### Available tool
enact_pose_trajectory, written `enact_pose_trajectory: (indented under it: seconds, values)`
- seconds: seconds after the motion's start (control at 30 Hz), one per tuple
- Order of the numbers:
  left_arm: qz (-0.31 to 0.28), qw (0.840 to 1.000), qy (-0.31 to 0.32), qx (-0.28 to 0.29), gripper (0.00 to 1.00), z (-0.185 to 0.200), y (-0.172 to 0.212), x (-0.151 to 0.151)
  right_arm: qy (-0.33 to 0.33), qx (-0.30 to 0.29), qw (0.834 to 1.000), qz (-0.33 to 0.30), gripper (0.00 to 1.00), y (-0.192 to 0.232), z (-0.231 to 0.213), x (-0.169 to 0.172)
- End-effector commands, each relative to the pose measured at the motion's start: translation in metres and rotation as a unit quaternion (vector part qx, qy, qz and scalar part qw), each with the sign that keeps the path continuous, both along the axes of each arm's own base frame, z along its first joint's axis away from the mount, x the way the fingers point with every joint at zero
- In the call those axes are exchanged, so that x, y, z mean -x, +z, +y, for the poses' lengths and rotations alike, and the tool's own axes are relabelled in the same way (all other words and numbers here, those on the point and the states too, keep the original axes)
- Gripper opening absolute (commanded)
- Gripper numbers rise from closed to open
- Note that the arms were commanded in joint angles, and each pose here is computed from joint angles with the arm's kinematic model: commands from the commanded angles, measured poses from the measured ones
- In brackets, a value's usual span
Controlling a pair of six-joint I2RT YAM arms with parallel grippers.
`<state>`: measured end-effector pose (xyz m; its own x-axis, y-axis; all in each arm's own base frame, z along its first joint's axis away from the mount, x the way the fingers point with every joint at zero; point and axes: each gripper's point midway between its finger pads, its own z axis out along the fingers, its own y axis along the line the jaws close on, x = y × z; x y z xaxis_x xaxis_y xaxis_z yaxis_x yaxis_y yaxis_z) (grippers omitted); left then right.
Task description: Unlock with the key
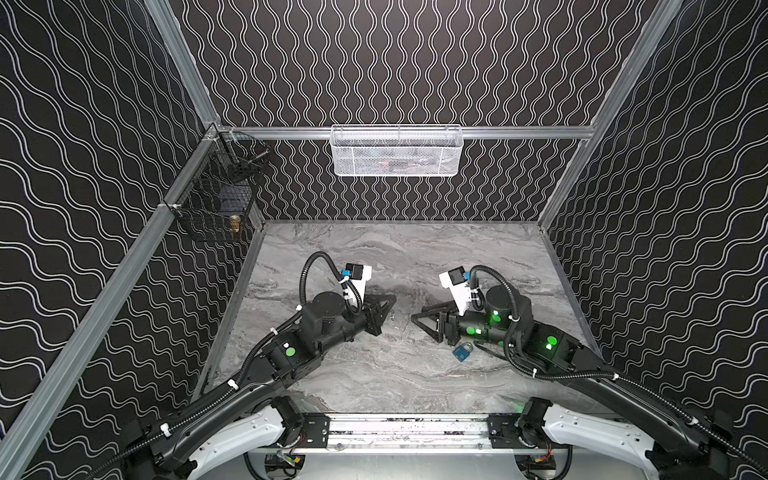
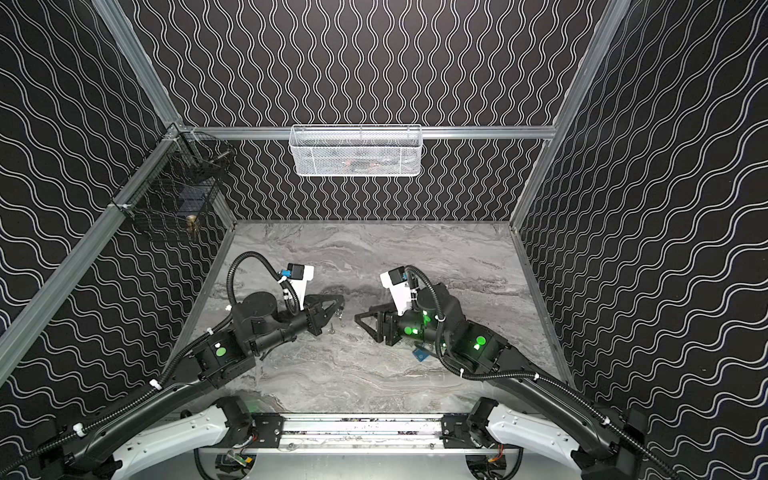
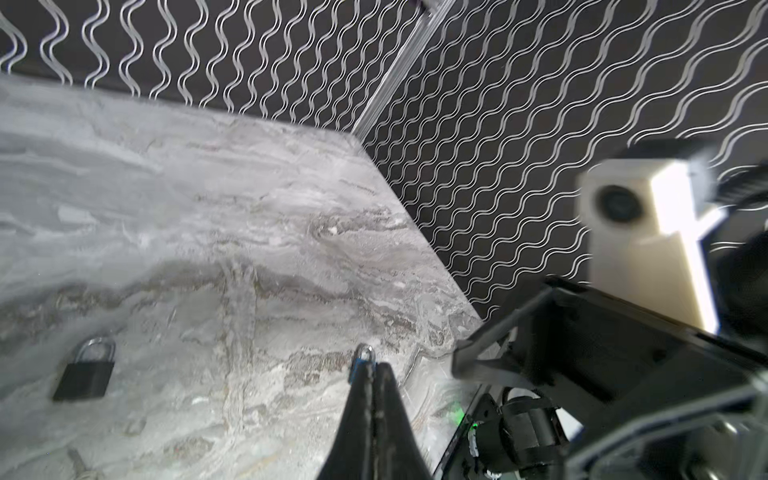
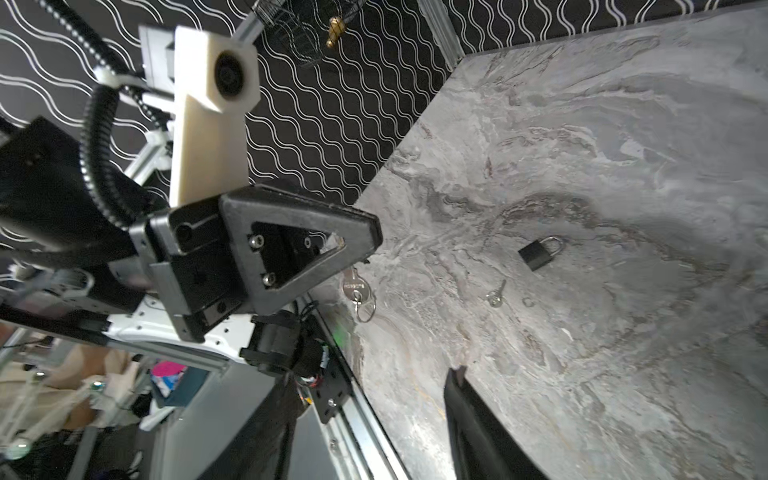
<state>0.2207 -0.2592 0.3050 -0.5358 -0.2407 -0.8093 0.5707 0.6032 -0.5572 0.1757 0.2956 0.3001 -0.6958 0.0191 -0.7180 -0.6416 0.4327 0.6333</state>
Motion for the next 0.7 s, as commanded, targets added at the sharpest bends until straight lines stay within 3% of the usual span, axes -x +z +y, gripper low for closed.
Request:
enact_pose_trajectory:
  seconds: [0.0, 0.33, 0.67]
  values:
    - [-0.051, 0.998, -0.021, 0.033, 0.0, -0.004, 0.026, 0.004, 0.062, -0.057, 0.996, 0.012, 0.57, 0.022, 0.012, 0.014]
    - [-0.054, 0.992, -0.057, 0.1, 0.0, -0.013, 0.036, 0.015, 0.077, -0.105, 0.991, -0.001, 0.48, 0.014, 0.018, 0.011]
    - [-0.045, 0.989, -0.08, 0.112, 0.0, -0.028, 0.039, 0.013, 0.093, -0.118, 0.989, -0.015, 0.47, 0.021, 0.023, 0.011]
